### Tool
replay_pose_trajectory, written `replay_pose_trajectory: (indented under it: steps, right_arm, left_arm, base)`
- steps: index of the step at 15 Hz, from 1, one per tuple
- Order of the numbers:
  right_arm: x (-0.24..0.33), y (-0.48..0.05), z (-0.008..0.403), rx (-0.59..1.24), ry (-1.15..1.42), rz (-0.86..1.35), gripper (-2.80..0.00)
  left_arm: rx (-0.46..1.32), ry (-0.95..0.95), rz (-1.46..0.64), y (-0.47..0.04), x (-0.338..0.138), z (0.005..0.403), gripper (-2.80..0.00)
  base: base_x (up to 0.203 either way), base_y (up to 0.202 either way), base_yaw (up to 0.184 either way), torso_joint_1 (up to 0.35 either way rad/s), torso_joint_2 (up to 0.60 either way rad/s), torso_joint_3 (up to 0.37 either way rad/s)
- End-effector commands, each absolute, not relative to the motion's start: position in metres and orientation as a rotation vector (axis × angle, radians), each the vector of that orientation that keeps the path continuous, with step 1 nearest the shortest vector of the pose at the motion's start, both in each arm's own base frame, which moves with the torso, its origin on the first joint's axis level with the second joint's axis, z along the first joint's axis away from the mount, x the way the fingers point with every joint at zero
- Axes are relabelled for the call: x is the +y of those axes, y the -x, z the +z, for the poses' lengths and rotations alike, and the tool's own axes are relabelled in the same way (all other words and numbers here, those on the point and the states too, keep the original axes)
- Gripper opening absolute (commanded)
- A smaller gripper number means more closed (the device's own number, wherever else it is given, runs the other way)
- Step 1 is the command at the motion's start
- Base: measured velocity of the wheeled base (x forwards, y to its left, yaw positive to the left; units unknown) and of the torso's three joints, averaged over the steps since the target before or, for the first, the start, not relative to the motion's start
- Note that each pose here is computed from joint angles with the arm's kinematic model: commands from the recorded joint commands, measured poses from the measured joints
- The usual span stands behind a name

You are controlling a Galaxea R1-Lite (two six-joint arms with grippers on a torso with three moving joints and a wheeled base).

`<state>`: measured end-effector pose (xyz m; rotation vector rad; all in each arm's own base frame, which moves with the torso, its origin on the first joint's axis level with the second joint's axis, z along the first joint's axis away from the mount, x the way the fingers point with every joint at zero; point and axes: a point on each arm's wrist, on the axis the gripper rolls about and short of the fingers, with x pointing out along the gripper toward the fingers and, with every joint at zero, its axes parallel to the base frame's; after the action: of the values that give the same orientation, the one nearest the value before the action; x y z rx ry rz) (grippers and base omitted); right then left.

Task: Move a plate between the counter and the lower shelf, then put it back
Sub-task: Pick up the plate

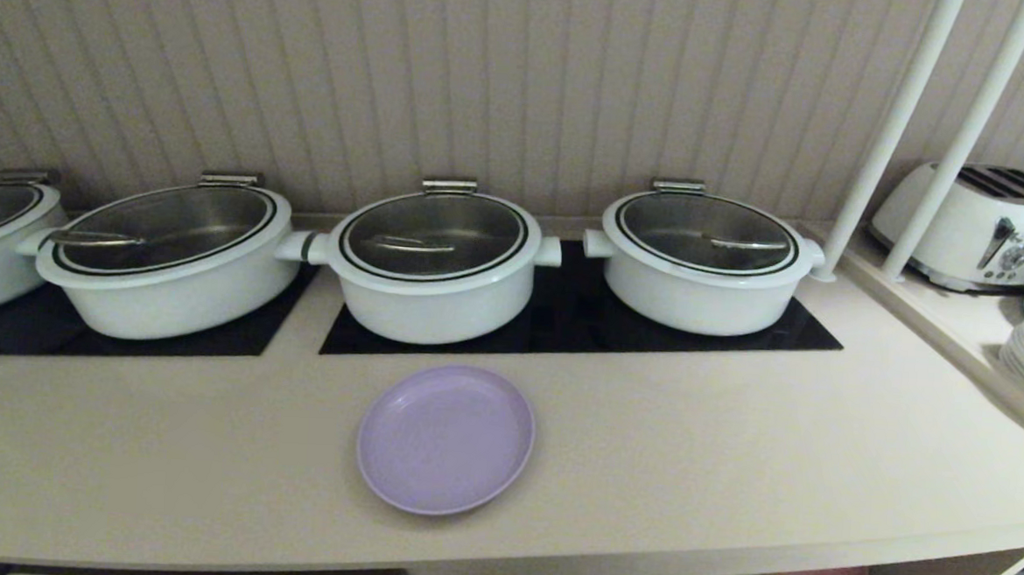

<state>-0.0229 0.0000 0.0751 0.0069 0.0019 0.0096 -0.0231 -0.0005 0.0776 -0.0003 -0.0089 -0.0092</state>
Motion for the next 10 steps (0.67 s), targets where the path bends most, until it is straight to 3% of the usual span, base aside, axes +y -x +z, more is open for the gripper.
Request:
replay_pose_trajectory:
  steps: [1,10]
  right_arm:
    - [0.0000,0.0228,0.0750,0.005,-0.006,0.011,-2.80]
    - [0.0000,0.0228,0.0752,0.003,-0.008,0.011,-2.80]
  left_arm:
    - [-0.009,0.001,-0.009,0.0230,-0.0005,0.0774,-2.80]
    - [-0.010,-0.088,-0.026,0.0235,-0.0009,0.0785,-2.80]
  base:
    - [0.000,0.000,0.000,0.000,0.00,0.000]
    - [0.000,0.000,0.000,0.000,0.00,0.000]
